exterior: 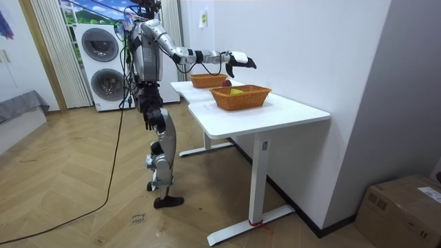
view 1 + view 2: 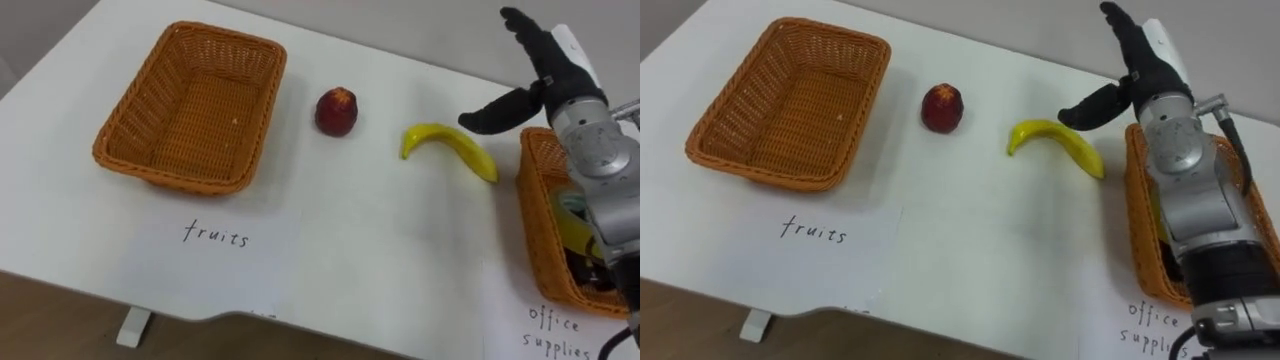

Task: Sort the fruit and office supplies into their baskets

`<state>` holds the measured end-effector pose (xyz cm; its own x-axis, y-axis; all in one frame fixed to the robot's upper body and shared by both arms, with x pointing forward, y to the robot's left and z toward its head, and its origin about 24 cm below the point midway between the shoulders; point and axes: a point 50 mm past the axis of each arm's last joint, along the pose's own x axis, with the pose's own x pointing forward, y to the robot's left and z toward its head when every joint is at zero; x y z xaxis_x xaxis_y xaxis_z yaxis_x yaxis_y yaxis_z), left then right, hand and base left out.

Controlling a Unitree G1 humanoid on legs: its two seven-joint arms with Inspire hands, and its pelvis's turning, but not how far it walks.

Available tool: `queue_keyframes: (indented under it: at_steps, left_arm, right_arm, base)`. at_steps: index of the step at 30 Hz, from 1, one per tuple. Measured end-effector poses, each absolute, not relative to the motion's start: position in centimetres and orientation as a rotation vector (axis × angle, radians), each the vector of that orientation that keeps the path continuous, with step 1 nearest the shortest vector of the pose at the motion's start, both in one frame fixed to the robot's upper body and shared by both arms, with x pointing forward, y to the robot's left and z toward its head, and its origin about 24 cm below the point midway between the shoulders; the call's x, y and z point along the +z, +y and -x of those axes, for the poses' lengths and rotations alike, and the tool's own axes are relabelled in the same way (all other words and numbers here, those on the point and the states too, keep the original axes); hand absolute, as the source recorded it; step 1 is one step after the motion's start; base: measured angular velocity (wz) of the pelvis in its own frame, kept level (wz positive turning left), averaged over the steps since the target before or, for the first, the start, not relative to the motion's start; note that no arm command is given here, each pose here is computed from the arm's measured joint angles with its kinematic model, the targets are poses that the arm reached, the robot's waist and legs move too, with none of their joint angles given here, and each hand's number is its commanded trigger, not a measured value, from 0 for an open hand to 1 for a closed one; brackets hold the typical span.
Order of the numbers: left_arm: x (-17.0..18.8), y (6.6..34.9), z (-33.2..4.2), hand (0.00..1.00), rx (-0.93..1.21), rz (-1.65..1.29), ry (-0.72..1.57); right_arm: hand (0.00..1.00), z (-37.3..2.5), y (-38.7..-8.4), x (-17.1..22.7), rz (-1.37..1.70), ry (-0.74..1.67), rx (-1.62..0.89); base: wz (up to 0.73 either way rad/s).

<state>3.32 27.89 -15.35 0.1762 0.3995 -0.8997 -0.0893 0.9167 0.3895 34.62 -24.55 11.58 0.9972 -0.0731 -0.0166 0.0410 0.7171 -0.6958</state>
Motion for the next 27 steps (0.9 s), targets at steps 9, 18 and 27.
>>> queue_keyframes:
  at_steps: [9,18,27]
  left_arm:
    - [-15.2,28.1,-4.3,0.00,0.316,-0.314,1.336]
    - [-15.2,27.9,-5.1,0.00,0.288,-0.348,1.324]
    - [-15.0,28.0,-6.3,0.00,0.268,-0.384,1.296]
  right_arm:
    - [0.00,-35.2,-25.1,10.2,0.853,0.139,-0.034]
    - [0.00,-35.5,-25.2,9.5,0.939,0.195,0.011]
    - [0.00,-35.1,-25.6,7.6,1.045,0.277,0.038]
  base:
    - [0.01]
    - [0.00]
    - [0.04]
